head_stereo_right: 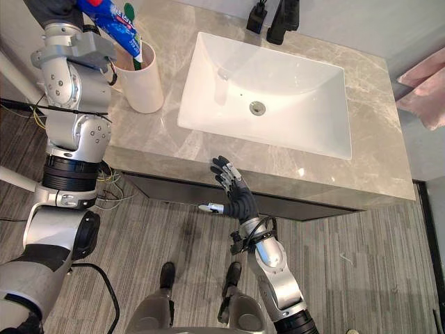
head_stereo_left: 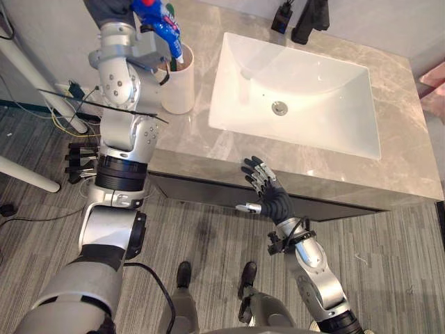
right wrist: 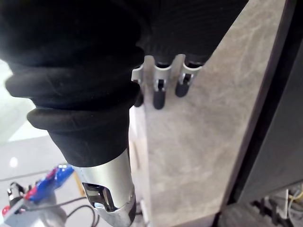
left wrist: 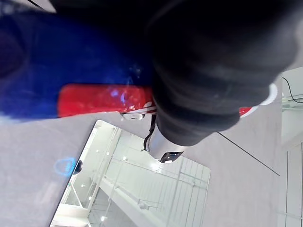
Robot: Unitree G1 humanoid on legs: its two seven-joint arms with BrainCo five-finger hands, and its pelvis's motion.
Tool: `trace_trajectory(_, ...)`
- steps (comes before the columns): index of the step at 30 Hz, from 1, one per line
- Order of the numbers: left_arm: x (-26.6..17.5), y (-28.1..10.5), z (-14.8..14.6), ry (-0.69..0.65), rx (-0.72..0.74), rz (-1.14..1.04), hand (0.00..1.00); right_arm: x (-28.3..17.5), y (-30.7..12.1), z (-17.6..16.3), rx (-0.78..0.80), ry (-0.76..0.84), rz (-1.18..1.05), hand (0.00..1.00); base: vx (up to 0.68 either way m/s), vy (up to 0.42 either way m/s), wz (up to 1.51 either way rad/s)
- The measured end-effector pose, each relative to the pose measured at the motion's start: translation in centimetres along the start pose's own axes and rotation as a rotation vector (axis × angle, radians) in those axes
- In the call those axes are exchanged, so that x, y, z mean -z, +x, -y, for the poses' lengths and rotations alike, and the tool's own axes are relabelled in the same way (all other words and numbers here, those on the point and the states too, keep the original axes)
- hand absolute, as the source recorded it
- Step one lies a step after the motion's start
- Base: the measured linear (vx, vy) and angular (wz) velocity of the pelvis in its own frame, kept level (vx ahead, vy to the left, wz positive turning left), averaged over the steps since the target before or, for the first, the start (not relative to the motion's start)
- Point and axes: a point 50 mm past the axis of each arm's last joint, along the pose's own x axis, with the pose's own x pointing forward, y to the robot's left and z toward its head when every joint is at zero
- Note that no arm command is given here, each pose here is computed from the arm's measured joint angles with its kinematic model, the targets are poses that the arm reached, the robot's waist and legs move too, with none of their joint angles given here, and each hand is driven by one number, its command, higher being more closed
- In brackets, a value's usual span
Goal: Organize washtable
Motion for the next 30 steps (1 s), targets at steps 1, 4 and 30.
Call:
trace_trajectory(1, 0.3, 0.0, -0.1, 0.003, -0.006, -0.010, 1.00, 0.0, 0.0, 0.0, 0.000, 0.000, 0.001, 0.00, 0.00, 0.000, 0.00)
trace_trajectory(4, 0.8, -0.2, -0.6, 0.015, -0.021, -0.034, 1.00, -0.1, 0.0, 0.0, 0.000, 0.001, 0.007, 0.00, 0.00, 0.002, -0.01)
trace_trajectory(30, 2.2, -1.2, -1.9, 0.067, -0.047, -0.095, 0.00, -1.2, 0.0, 0.5, 0.013, 0.017, 0.063, 0.00, 0.00, 0.000, 0.00)
